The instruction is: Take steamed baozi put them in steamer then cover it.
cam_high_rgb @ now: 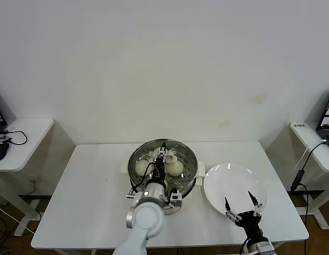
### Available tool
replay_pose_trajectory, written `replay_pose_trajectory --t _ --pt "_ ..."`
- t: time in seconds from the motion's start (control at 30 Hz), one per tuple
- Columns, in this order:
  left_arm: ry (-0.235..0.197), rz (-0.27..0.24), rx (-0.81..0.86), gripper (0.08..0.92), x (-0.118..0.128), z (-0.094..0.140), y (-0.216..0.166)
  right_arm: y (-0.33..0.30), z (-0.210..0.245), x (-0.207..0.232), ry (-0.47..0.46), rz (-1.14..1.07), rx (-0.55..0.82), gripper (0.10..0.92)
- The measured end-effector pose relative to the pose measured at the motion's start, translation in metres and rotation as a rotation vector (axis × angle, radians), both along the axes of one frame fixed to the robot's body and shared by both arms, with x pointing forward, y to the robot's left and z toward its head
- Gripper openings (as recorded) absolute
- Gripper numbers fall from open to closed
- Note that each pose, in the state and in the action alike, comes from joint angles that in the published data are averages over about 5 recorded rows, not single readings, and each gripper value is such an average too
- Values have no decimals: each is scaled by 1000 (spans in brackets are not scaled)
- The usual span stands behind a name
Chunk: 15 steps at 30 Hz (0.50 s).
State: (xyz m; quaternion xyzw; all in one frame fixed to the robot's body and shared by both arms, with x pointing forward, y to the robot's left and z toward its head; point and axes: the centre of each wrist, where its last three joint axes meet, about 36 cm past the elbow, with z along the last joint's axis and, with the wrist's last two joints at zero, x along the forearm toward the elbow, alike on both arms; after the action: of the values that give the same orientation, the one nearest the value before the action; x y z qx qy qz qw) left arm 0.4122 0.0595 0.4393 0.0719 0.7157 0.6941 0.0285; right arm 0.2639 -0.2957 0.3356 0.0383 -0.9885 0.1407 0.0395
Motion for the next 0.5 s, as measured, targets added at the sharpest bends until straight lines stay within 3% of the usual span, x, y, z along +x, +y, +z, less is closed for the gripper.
replay_pose_trajectory --t 0.33,0.5 --pt "-38 -41 -30 745 -30 12 16 -1 -1 -2 9 1 -6 823" --pt "-55 -63 -76 816 -55 23 36 -2 -3 -3 15 3 -6 823"
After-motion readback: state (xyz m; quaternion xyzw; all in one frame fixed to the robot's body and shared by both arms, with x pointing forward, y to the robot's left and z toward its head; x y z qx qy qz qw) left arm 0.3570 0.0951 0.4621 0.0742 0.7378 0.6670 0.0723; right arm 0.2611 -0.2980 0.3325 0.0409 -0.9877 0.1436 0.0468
